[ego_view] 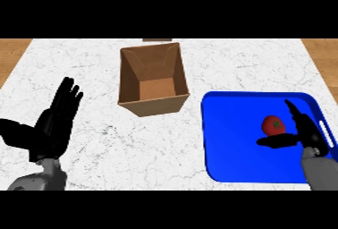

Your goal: Pick the tomato from the tray and place it in the cardboard box

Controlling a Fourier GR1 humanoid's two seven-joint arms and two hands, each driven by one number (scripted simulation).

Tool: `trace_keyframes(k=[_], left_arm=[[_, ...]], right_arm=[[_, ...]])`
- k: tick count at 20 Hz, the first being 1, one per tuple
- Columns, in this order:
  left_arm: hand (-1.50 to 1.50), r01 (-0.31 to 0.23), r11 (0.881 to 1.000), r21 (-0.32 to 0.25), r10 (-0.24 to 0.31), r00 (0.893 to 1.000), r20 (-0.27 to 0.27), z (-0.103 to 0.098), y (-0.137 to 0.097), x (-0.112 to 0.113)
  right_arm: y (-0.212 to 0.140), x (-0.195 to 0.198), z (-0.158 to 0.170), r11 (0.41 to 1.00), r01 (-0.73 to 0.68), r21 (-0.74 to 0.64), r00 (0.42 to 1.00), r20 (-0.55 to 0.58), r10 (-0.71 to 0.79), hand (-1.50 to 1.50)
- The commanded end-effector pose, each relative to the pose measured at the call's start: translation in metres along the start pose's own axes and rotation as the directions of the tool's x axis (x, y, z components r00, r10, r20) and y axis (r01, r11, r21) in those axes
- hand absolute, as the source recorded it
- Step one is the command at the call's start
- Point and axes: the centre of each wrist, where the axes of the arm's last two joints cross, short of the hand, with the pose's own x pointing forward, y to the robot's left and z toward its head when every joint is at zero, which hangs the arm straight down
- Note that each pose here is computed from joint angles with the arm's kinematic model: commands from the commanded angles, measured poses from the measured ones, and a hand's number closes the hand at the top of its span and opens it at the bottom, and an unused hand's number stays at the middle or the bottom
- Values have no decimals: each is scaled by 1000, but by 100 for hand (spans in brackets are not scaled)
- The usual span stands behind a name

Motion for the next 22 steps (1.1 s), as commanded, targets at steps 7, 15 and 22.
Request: trace_keyframes(k=[7, 15, 22], left_arm=[[0, 2, 1000, -3, -2, 1000, 4, -1, 9, 9], [0, 2, 989, -146, 2, 1000, 24, -9, -23, 12], [0, 10, 966, -259, -5, 1000, 20, -15, -50, 16]], right_arm=[[-3, 2, -8, 986, -152, -62, 983, 92, 157, 150], [145, 152, 64, 932, -361, -34, 826, 453, 337, 150], [167, 235, 104, 836, -482, -263, 666, 510, 545, 150]])
